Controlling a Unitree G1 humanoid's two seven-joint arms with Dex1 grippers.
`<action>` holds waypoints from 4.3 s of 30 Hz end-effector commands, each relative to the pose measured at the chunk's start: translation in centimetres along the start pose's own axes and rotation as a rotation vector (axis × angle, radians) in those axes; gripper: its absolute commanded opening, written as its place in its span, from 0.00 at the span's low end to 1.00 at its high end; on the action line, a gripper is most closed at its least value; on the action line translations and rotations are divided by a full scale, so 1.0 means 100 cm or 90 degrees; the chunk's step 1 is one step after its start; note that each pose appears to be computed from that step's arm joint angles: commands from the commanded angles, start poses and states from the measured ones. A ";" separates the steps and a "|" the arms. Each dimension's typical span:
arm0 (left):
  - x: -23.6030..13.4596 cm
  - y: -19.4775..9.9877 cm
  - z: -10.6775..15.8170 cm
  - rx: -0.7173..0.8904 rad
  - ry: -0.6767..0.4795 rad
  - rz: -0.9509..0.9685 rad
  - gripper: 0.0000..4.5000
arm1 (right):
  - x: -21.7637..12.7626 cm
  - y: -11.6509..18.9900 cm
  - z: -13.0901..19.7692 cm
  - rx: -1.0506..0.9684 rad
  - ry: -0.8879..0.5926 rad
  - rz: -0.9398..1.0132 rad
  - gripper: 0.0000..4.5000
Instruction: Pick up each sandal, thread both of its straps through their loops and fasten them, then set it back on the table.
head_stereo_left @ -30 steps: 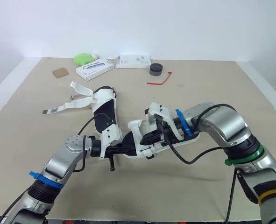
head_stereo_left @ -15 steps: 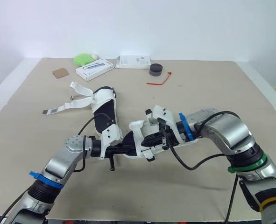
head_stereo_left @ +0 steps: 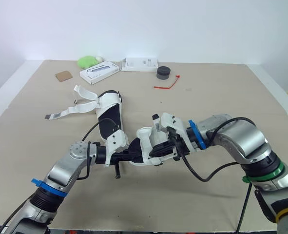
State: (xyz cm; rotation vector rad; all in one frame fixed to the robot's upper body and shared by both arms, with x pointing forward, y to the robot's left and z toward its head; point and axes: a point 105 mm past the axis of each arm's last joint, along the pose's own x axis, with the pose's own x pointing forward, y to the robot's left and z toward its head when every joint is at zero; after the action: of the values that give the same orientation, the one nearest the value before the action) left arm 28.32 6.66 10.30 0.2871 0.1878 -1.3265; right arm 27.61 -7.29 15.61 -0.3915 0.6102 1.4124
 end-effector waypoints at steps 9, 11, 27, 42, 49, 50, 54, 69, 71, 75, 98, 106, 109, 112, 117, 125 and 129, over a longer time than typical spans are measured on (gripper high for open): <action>0.000 -0.003 -0.018 -0.025 0.043 -0.006 0.00 | -0.016 0.003 0.020 0.018 -0.040 0.018 0.01; 0.000 -0.003 -0.019 -0.026 0.044 -0.007 0.00 | -0.015 0.004 0.020 0.031 -0.044 0.021 0.08; -0.002 -0.006 -0.020 -0.027 0.048 -0.012 0.00 | -0.057 0.015 0.003 -0.011 -0.067 0.019 0.92; -0.001 -0.005 -0.018 -0.023 0.048 -0.018 0.00 | -0.013 0.024 -0.039 0.052 -0.042 0.012 0.92; -0.003 -0.006 -0.019 -0.024 0.052 -0.018 0.00 | -0.010 0.017 -0.035 0.038 -0.056 -0.010 0.92; -0.003 -0.006 -0.019 -0.025 0.052 -0.018 0.00 | -0.009 0.018 -0.034 0.038 -0.057 -0.009 0.92; -0.003 -0.006 -0.019 -0.025 0.051 -0.018 0.00 | -0.005 0.018 -0.035 0.035 -0.054 -0.009 0.92; -0.002 -0.005 -0.019 -0.026 0.050 -0.018 0.00 | -0.011 0.010 -0.030 0.120 -0.058 -0.038 0.92; -0.002 -0.005 -0.019 -0.026 0.051 -0.018 0.00 | -0.009 0.009 -0.029 0.113 -0.064 -0.035 0.92; -0.002 -0.005 -0.019 -0.026 0.051 -0.017 0.00 | -0.007 0.011 -0.024 0.104 -0.081 -0.018 0.92; -0.002 -0.006 -0.020 -0.028 0.050 -0.015 0.00 | 0.000 0.014 -0.020 0.140 -0.089 0.018 0.61; -0.003 -0.007 -0.020 -0.029 0.050 -0.012 0.00 | 0.008 0.009 -0.033 0.170 -0.075 0.013 0.01; -0.003 -0.007 -0.021 -0.029 0.051 -0.012 0.00 | 0.007 0.013 -0.033 0.177 -0.068 0.019 0.01; -0.003 -0.007 -0.021 -0.028 0.051 -0.011 0.00 | 0.006 0.018 -0.037 0.194 -0.050 0.036 0.01; -0.002 -0.007 -0.020 -0.027 0.049 -0.012 0.00 | 0.005 0.027 -0.053 0.225 -0.002 0.062 0.01; -0.001 -0.007 -0.020 -0.028 0.049 -0.013 0.00 | -0.001 0.043 -0.062 0.243 0.030 0.082 0.01; -0.001 -0.007 -0.020 -0.029 0.049 -0.013 0.00 | -0.003 0.044 -0.062 0.246 0.028 0.081 0.01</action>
State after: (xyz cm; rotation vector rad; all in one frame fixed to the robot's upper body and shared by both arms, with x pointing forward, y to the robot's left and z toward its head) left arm 28.09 6.96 10.20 0.2924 0.2000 -1.3333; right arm 22.87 -10.69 10.74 -0.0748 0.9474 1.3445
